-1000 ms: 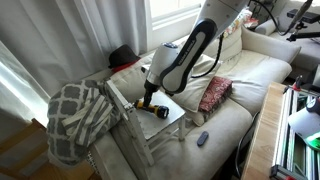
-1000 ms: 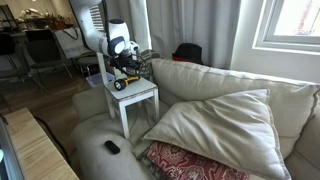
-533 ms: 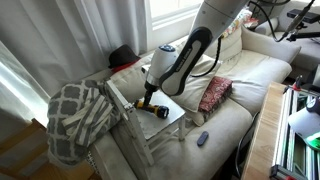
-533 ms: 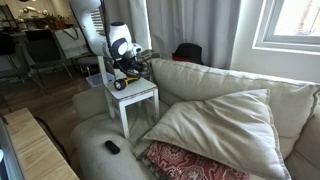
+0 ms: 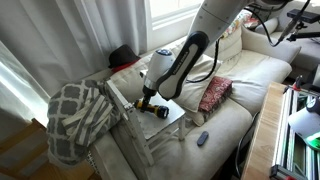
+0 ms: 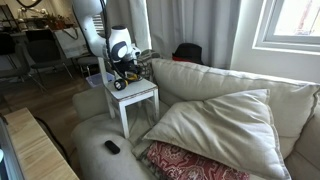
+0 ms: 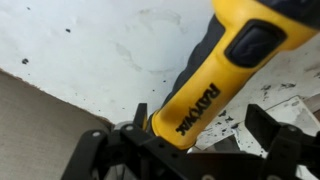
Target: Turn off the torch, then put the torch upright
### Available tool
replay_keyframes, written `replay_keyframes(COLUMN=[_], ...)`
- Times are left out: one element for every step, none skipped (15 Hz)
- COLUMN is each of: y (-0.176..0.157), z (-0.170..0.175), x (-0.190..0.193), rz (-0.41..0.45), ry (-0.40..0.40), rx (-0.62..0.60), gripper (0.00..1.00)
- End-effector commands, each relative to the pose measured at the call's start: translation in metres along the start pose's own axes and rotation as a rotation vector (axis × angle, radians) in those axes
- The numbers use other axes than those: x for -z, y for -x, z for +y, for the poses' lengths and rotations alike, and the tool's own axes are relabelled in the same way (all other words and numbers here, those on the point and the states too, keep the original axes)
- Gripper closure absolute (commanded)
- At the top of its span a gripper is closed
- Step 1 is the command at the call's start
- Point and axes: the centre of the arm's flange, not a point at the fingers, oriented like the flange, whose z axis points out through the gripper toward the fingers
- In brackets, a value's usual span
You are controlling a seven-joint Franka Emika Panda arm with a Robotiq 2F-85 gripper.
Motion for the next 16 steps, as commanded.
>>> replay_keyframes(y=[-0.002,-0.001,0.0,0.001,0.002,0.003,0.003,0.004,0.004,0.004,0.003,0.002,0.002,0.003,0.005,0.006], z=[0.006,0.006,0.008,0.009,0.01,0.012,0.013,0.014,0.015,0.016,0.019,0.02,0.022,0.025,0.027,0.03], x=[-0.018,-0.021,-0.025,-0.027,-0.03,-0.032,-0.034,-0.035,-0.036,-0.036,-0.035,-0.033,-0.031,-0.029,-0.026,-0.022], rz=[-0.013,-0.012,-0.015,-0.015,-0.012,-0.011,-0.011,-0.01,-0.01,-0.008,-0.004,-0.001,-0.004,-0.009,-0.007,-0.003], ry=[-0.024,-0.021,-0.015,-0.013,-0.013,-0.014,-0.014,-0.017,-0.019,-0.019,-0.018,-0.019,-0.024,-0.022,-0.037,-0.049], rx=[-0.043,-0.049,-0.054,-0.059,-0.069,-0.073,-0.078,-0.082,-0.085,-0.087,-0.091,-0.092,-0.092,-0.096,-0.105,-0.112], gripper=[0.0,0.0,0.0,0.0,0.0,0.01,0.09,0.26,0.29,0.37,0.47,0.54,0.62,0.69,0.74,0.75])
